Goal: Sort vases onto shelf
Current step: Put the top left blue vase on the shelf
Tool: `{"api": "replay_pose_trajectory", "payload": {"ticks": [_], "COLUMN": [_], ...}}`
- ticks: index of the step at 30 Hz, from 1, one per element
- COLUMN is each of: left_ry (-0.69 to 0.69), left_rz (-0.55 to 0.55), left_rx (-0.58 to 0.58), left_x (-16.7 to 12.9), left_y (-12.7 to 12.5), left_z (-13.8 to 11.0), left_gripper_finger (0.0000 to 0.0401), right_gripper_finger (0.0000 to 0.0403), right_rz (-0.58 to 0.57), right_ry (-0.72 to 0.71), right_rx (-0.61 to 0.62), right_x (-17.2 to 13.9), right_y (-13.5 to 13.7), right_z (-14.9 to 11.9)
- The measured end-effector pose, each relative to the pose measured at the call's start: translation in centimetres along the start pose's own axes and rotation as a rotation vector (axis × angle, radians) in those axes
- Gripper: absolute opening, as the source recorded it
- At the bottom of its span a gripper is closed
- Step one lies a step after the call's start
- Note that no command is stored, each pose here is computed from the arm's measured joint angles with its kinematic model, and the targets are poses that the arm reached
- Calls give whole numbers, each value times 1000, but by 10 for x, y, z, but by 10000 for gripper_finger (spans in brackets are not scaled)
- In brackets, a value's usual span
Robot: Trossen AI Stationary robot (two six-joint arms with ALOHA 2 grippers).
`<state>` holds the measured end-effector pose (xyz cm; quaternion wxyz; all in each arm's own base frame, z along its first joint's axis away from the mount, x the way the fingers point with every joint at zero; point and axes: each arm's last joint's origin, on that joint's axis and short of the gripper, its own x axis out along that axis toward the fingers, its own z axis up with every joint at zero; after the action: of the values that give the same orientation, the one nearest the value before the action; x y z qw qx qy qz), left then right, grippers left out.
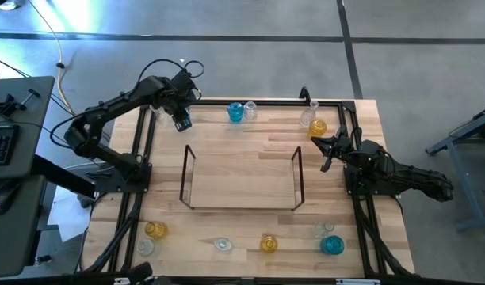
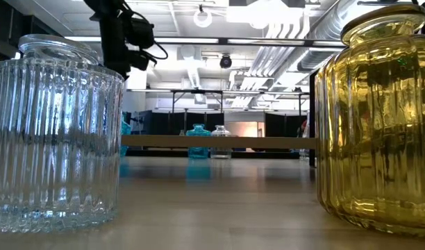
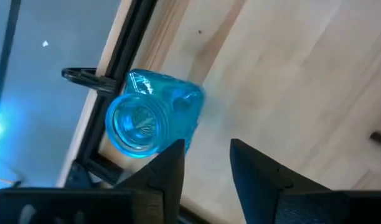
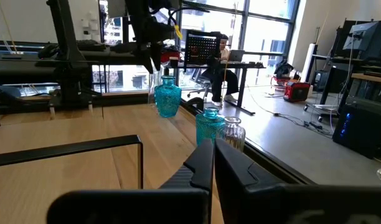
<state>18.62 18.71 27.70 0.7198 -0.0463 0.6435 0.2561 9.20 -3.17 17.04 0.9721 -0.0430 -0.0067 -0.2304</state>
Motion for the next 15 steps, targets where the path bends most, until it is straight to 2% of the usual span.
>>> {"api": "replay_pose_trajectory", "payload": {"ticks": [6, 15], "left_ry": [59, 112], "left_rz": [-3, 34], "left_rx": [110, 161], "left_x": [16, 30], "left_y": [0, 0], "left_z": [6, 12], "left_gripper_finger": [120, 120], "right_gripper_finger": [0, 0], "right_rz": [0, 0], "right_ry": [0, 0], "right_rx": [0, 0], "right_x": [0, 0], "right_y": [0, 0], "right_z": [0, 0]}}
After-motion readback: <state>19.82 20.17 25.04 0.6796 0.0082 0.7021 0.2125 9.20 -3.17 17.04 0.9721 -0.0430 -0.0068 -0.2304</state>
